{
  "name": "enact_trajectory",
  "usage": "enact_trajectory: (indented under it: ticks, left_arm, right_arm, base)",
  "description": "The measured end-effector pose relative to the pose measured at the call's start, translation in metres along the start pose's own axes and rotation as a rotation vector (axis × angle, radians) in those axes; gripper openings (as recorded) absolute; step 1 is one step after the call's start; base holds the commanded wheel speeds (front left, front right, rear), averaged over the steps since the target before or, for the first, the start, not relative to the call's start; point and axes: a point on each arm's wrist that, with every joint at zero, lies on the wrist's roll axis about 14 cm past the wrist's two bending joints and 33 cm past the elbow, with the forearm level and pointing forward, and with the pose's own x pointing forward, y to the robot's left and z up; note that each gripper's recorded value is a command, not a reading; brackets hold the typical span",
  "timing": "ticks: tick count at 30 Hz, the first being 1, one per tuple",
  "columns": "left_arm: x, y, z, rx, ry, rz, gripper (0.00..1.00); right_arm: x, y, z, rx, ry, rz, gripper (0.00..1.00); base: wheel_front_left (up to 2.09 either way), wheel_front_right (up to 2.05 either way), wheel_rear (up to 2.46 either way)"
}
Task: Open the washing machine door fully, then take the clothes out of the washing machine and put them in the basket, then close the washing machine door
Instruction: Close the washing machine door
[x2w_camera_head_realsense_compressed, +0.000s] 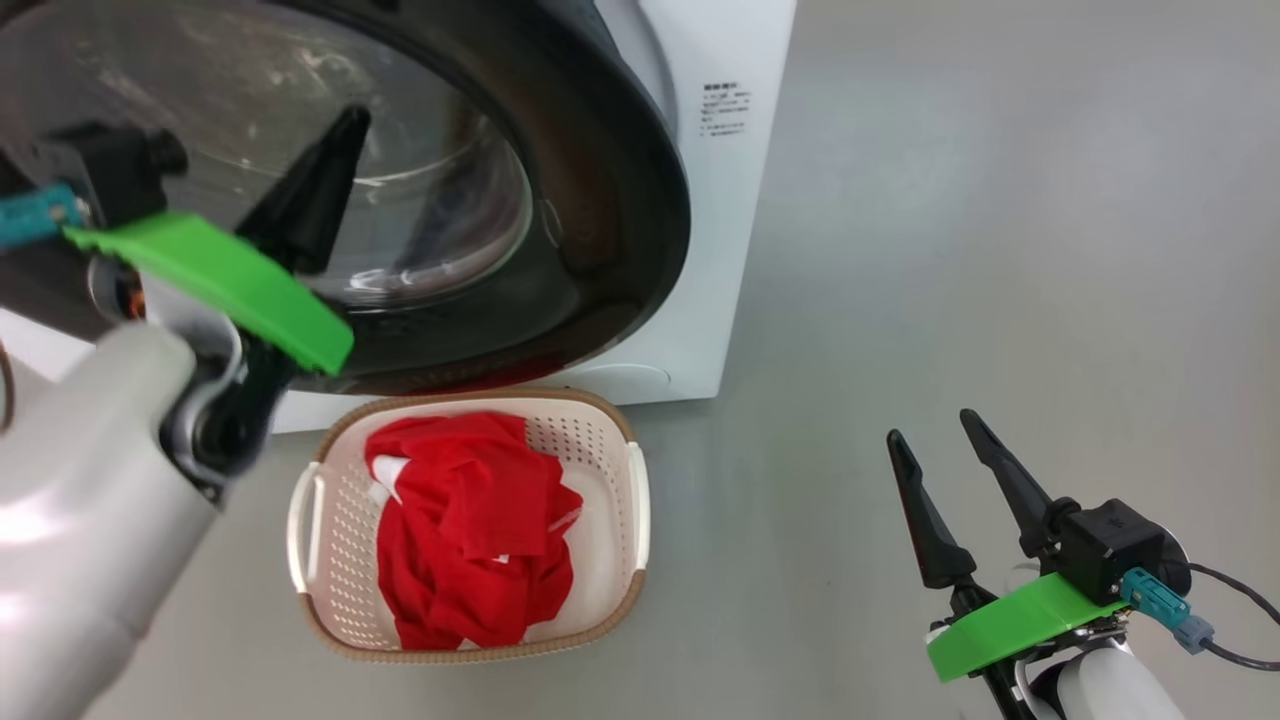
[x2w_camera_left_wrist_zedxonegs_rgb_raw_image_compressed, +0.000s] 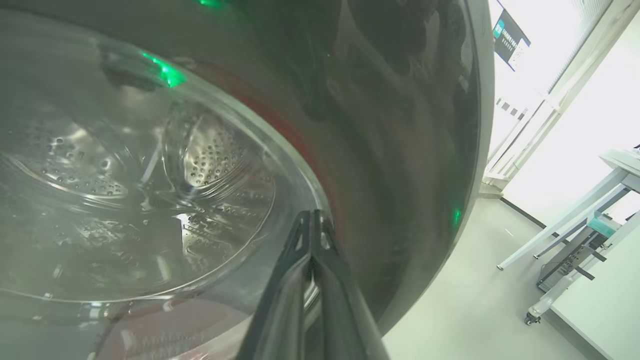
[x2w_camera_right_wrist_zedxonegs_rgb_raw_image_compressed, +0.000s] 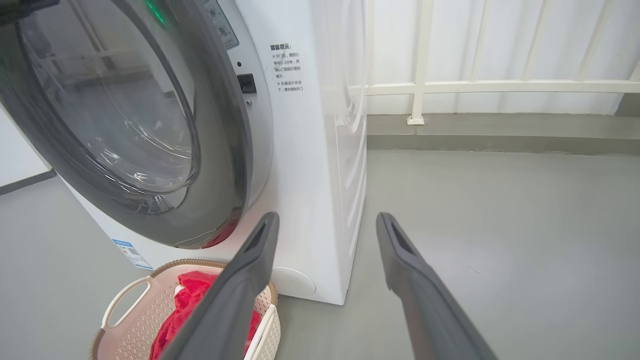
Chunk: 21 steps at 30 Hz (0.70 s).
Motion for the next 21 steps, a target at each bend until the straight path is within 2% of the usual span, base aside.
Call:
enact_trajectory:
  ticks: [1, 2, 3, 4, 5, 6, 7, 8, 10, 21]
  left_arm:
    - [-0.005, 0.002, -0.001, -0.004, -0.003, 0.011, 0.08]
    - [-0.01, 0.005, -0.004, -0.011, -0.003, 0.023, 0.08]
    - [-0.016, 0.007, -0.006, -0.015, -0.002, 0.033, 0.34]
    - [-0.021, 0.009, -0.008, -0.02, -0.002, 0.045, 0.43]
    - [-0.027, 0.012, -0.01, -0.029, -0.004, 0.061, 0.47]
    - [-0.033, 0.017, -0.011, -0.038, -0.007, 0.078, 0.58]
    - [-0.04, 0.021, -0.012, -0.05, -0.011, 0.097, 0.74]
    - [-0.046, 0.025, -0.012, -0.056, -0.015, 0.115, 0.85]
    - [-0.059, 0.032, -0.014, -0.061, -0.023, 0.143, 0.98]
    - [-0.129, 0.078, -0.027, -0.055, -0.049, 0.328, 1.0]
  right_arm:
    - [0.0, 0.001, 0.001, 0.0, -0.003, 0.004, 1.0]
    - [0.001, 0.003, 0.002, 0.0, -0.006, 0.008, 1.0]
    - [0.001, 0.004, 0.003, -0.001, -0.009, 0.012, 1.0]
    - [0.001, 0.006, 0.004, -0.001, -0.011, 0.016, 1.0]
    - [0.0, 0.006, 0.005, -0.003, -0.013, 0.018, 1.0]
    - [-0.001, 0.007, 0.004, -0.004, -0.011, 0.018, 1.0]
    - [-0.004, 0.007, 0.003, -0.005, -0.007, 0.018, 1.0]
    - [-0.005, 0.007, 0.001, -0.004, -0.002, 0.018, 1.0]
    - [-0.008, 0.009, -0.001, -0.003, 0.004, 0.023, 1.0]
    - [-0.014, 0.013, -0.002, -0.002, 0.008, 0.032, 1.0]
  base:
    - [0.0, 0.0, 0.0]
    - [0.0, 0.0, 0.0]
    - [0.0, 0.0, 0.0]
    - [0.0, 0.0, 0.0]
    - [0.0, 0.0, 0.0]
    - [0.0, 0.0, 0.0]
    - [0.0, 0.0, 0.0]
    - [0.0, 0.0, 0.0]
    - [0.0, 0.0, 0.0]
    - [0.0, 0.0, 0.0]
